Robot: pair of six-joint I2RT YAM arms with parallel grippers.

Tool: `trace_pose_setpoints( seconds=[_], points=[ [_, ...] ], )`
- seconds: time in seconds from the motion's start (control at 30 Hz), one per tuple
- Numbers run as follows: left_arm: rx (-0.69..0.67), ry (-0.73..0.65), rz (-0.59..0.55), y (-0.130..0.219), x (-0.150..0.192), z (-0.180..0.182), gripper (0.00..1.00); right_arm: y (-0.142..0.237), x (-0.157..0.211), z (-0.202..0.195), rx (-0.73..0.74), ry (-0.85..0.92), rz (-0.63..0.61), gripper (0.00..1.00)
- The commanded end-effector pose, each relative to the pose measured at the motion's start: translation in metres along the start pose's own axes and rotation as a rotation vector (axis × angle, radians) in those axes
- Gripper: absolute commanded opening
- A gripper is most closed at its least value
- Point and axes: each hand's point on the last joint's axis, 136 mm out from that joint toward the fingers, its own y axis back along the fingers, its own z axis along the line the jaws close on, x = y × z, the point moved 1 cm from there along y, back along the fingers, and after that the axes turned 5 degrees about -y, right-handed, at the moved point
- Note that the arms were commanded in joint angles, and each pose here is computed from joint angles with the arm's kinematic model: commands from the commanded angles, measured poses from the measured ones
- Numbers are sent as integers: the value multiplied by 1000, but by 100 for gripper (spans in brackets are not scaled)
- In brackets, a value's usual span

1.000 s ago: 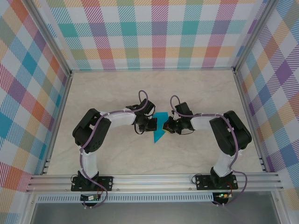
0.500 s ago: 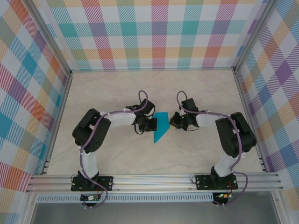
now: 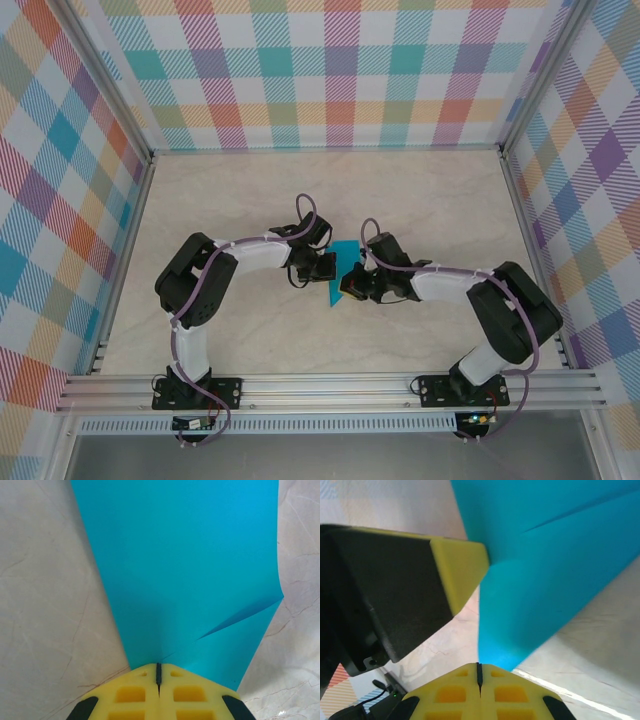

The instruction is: Fold a paper plane with a square sheet of paper (pick it up from the middle)

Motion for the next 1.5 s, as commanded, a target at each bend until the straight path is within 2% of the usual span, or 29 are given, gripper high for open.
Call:
trace_pose_setpoints(
  seconds=[0.0, 0.57, 1.03, 1.47],
  points=[
    [-246, 83, 153, -25, 50, 67, 0, -13, 2, 7, -50, -47, 18, 0],
    [-271, 78, 128, -21, 42, 68, 0, -36, 14, -15, 15, -58, 66, 0],
    [-267, 73, 122, -21, 39, 66, 0, -24, 22, -2, -27, -9, 63, 0],
    [-196, 41, 93, -15, 24, 46, 0, -42, 28, -17, 30, -32, 87, 0]
  ],
)
